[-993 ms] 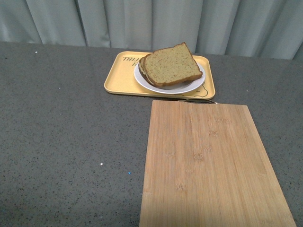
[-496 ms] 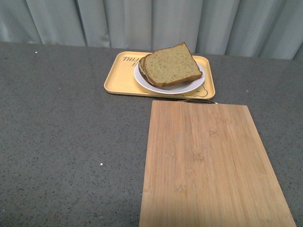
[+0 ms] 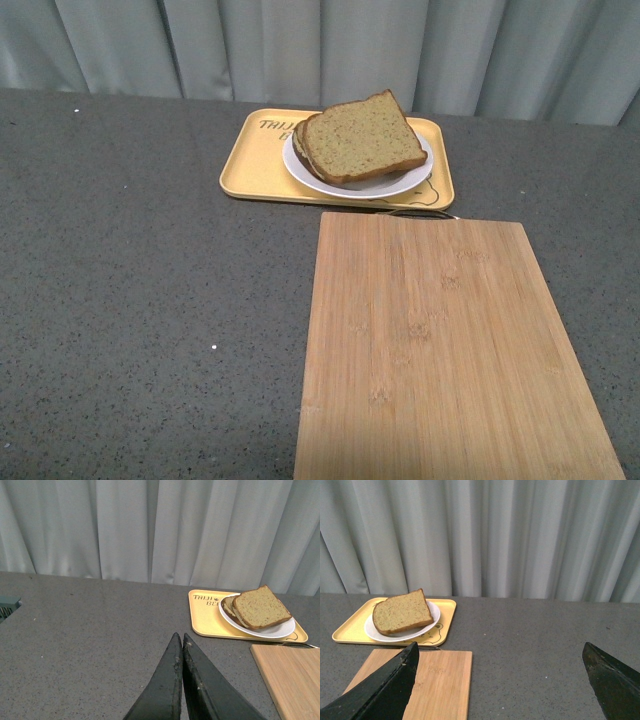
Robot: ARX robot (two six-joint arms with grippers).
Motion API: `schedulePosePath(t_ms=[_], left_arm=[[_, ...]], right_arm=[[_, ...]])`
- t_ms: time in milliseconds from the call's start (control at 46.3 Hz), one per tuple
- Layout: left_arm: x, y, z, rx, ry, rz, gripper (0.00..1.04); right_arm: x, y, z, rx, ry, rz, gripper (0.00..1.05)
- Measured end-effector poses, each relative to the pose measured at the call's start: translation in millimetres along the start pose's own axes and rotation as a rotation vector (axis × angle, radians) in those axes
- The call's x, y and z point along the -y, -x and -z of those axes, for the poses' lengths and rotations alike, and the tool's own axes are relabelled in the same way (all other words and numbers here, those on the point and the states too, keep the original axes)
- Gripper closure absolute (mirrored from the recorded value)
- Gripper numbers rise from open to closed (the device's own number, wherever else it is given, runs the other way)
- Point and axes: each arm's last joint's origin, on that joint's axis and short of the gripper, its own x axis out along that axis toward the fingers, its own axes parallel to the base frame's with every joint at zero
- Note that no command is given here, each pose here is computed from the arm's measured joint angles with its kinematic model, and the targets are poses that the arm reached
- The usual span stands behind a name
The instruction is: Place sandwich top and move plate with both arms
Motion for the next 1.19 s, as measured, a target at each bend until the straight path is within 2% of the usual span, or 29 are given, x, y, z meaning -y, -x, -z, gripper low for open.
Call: schedulePosePath(t_ms=[65,216,561,604,777,1187], left_arm=[[0.0,4.6,3.7,-0.029,0.000,0.002,1.01],[0.0,8.7,2.0,-0.001,0.000,0.002,0.99],[0.0,8.7,1.9,0.000,0.000,0.002,0.48],[0.0,8.7,1.9,0.000,0.000,0.002,0.37],[0.0,8.7,1.9,0.000,0.000,0.002,0.05],[0.0,8.7,1.9,0.000,0.000,0.002,0.07]], right_arm=[[0.0,0.0,0.0,0.000,0.000,0.000,0.09],[0.0,0.0,0.0,0.000,0.000,0.000,0.09],[0.0,0.0,0.0,0.000,0.000,0.000,0.09],[0.0,0.0,0.0,0.000,0.000,0.000,0.09],[0.0,0.0,0.0,0.000,0.000,0.000,0.09],[0.0,0.0,0.0,0.000,0.000,0.000,0.09]])
